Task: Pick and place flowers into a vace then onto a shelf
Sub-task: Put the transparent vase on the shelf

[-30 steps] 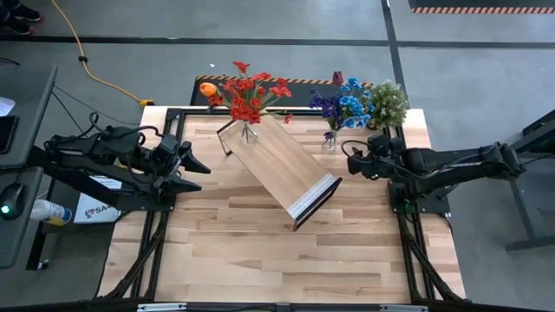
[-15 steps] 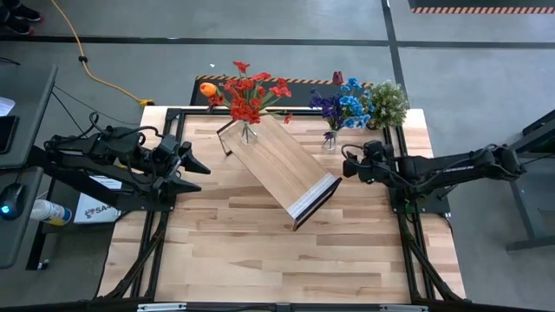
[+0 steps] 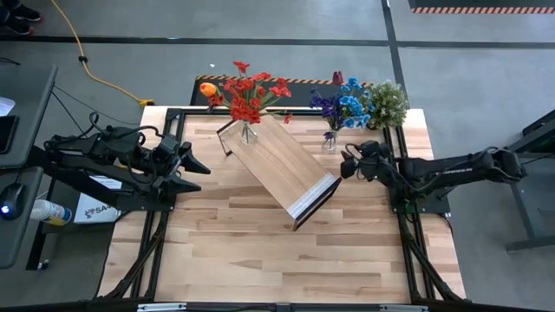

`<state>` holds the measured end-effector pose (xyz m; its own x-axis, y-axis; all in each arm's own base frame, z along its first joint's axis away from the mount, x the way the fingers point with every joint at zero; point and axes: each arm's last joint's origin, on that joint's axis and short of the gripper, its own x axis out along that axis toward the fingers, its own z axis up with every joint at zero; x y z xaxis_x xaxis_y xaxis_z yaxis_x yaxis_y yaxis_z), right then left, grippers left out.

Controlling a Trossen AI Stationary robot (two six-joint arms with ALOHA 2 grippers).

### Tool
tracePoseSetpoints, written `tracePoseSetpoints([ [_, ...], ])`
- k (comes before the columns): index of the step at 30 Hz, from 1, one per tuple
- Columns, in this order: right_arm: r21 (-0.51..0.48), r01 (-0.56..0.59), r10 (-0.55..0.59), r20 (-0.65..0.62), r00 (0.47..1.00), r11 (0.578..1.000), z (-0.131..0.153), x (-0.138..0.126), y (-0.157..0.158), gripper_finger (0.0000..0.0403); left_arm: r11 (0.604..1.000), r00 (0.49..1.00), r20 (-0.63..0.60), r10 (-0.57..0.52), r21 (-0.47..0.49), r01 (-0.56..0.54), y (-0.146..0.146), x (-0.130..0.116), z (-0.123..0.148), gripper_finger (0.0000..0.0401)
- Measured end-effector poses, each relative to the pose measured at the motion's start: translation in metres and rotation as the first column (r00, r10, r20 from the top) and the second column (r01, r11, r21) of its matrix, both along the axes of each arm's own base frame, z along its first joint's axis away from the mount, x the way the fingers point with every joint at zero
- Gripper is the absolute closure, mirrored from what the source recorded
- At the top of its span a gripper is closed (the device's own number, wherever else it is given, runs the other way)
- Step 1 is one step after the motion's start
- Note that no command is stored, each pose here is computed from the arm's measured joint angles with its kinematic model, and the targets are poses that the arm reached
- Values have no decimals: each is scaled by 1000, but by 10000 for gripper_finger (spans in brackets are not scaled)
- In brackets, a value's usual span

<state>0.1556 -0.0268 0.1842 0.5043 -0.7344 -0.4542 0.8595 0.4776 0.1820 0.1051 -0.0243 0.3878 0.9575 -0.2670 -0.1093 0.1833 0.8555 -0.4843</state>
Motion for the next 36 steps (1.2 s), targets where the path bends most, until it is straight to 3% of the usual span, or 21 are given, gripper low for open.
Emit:
tracePoseSetpoints([
  [5,-29,10,-10,-3,1000,1000,3,1,-13,137,1000,1000,1,1,4,-1,0,0,0,68],
  [15,20,12,-11,-48,999,1000,-4,2,-38,137,1000,1000,2,1,7,-1,0,0,0,68],
  [21,40,-10,6,117,993,999,-30,-8,-45,137,1000,1000,1,1,7,-1,0,0,0,68],
  [25,22,-121,113,227,967,992,-41,-14,-45,137,1000,1000,0,1,1,-1,0,0,0,68],
  [30,8,-208,198,270,942,978,-51,-21,-44,137,1000,1000,0,2,0,-2,0,0,0,68],
  [36,-26,-220,219,264,939,975,-47,-20,-46,137,1000,1000,0,2,0,-2,0,0,0,68],
])
